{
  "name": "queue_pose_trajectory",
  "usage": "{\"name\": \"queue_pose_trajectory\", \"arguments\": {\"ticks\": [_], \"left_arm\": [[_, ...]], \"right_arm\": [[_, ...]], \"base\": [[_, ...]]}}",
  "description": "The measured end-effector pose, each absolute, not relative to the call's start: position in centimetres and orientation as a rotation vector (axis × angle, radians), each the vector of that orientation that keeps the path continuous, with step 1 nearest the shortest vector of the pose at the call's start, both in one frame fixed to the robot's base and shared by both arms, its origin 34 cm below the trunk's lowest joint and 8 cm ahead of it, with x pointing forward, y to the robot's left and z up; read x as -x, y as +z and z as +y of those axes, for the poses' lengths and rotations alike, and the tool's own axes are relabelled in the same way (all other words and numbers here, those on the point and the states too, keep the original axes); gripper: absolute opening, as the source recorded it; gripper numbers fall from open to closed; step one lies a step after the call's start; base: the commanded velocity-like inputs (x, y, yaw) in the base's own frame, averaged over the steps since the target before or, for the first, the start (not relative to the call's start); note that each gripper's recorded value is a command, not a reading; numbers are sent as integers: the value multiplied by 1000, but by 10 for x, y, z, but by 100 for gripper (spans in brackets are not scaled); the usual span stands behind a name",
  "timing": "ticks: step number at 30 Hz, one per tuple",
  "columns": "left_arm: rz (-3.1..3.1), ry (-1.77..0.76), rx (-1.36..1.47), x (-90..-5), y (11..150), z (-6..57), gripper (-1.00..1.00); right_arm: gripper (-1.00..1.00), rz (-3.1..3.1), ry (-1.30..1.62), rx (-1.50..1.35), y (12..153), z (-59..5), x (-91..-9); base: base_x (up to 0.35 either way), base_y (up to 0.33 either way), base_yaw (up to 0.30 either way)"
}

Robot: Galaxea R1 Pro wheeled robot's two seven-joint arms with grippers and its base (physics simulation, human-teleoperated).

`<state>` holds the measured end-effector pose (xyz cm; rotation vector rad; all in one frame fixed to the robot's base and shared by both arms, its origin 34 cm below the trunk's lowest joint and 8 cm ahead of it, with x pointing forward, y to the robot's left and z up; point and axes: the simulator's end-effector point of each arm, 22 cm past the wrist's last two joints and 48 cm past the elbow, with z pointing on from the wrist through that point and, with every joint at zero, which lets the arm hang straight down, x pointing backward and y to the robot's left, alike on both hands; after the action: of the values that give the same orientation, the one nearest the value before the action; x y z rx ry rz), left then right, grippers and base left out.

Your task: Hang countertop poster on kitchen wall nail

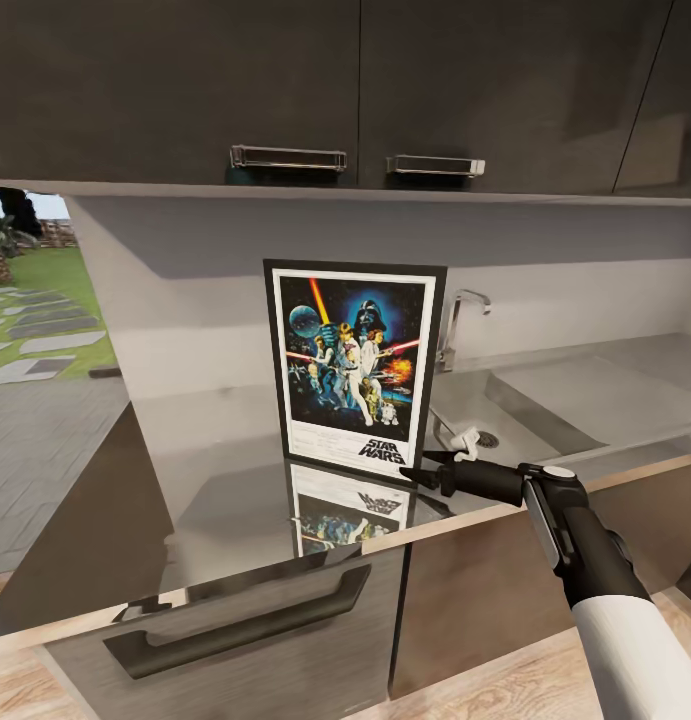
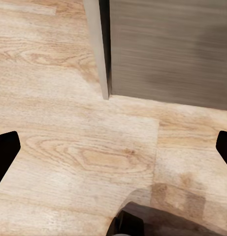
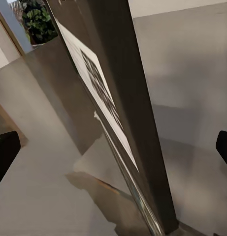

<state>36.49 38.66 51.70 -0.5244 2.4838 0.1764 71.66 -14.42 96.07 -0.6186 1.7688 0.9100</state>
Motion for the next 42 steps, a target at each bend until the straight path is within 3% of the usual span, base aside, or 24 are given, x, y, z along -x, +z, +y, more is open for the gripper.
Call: {"name": "queue_pose_trajectory", "arguments": {"ticks": [26,27,42], "left_arm": [[2485,176,525,-365,517,387,100],[2484,176,525,-365,517,387,100],[2484,177,525,-365,517,387,100]], "right_arm": [[100,1768,910,621,961,-145,-716],[-100,1768,910,621,961,-145,-716],[-100,1723,927,673,966,-139,-710]], "base": [[0,0,0],[0,0,0],[0,0,0]]}}
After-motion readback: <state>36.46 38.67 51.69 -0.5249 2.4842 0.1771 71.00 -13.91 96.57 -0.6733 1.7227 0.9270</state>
